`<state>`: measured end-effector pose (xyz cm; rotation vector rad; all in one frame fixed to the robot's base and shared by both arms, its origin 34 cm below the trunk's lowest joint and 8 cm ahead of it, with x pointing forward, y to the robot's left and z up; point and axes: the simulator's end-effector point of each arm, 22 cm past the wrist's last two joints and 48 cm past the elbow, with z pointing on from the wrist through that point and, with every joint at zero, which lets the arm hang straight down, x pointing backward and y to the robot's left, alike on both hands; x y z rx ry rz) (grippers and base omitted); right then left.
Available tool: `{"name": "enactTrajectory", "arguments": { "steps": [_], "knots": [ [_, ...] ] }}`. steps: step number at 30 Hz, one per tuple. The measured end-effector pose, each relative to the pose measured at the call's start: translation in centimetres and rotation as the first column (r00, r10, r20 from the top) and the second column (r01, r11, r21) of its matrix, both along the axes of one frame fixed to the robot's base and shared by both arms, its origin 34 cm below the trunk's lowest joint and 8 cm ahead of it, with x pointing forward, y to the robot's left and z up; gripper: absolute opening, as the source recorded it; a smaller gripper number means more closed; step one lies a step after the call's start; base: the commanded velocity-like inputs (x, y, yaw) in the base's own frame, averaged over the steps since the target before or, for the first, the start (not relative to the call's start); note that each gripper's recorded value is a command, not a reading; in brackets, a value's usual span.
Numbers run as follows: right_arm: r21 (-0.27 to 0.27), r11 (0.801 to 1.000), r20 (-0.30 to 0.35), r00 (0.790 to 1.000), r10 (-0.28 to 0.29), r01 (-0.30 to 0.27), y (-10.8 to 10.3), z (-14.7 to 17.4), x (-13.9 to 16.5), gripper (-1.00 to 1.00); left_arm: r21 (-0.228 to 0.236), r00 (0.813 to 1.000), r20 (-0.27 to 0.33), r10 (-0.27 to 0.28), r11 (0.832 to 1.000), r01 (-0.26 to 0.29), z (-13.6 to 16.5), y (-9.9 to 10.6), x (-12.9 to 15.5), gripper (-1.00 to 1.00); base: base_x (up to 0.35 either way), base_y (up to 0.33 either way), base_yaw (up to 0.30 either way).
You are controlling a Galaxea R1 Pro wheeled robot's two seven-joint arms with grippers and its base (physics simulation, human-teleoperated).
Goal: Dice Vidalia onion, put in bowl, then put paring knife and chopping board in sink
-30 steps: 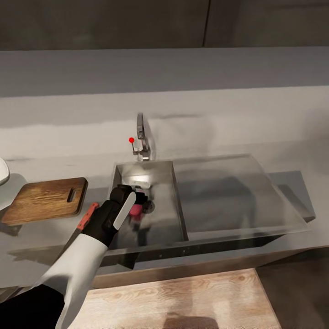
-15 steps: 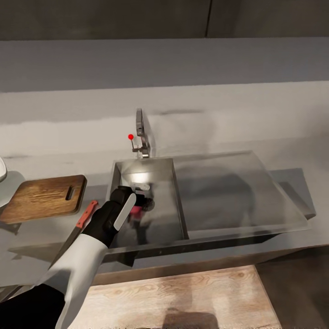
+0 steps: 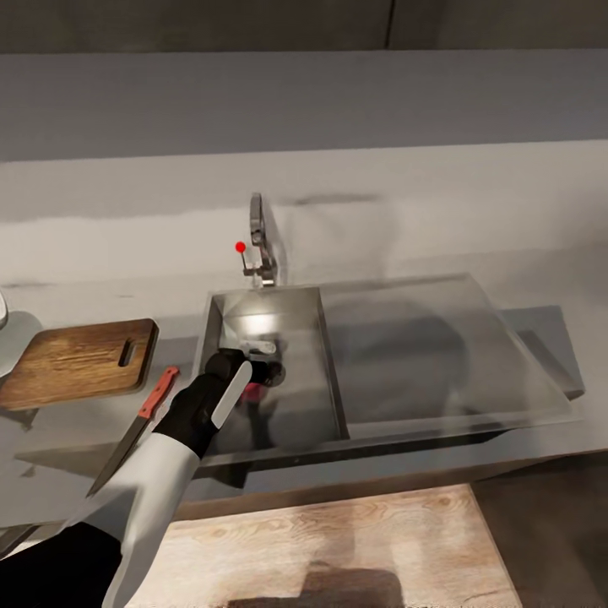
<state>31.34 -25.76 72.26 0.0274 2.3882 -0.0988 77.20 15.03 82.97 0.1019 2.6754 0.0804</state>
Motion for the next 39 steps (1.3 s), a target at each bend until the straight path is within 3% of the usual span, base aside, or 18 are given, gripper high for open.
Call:
{"name": "enactTrajectory", "arguments": {
  "steps": [14,29,30,39],
  "knots": [
    [0.0,1.0,-0.019,1.0,0.0,0.0,0.0,-0.4,-0.5,1.0,0.003,0.999,-0.035,0.004,1.0,-0.003,-2.1,0.1,-0.8,1.0,0.0,0.0,0.0],
    [0.0,1.0,-0.02,1.0,0.0,0.0,0.0,-0.4,-0.6,1.0,0.007,0.999,-0.043,0.004,1.0,-0.004,-2.4,0.2,-1.0,1.0,0.0,0.0,0.0],
    [0.0,1.0,-0.02,1.0,0.0,0.0,0.0,-0.4,-0.6,1.0,0.008,0.999,-0.041,0.004,1.0,-0.004,-2.3,0.2,-1.0,-1.0,0.0,0.0,0.0],
    [0.0,1.0,-0.019,1.0,0.0,0.0,0.0,-0.4,-0.5,1.0,0.01,0.999,-0.044,0.006,1.0,-0.005,-2.4,0.3,-1.0,-1.0,0.0,0.0,0.0]
  ]
}}
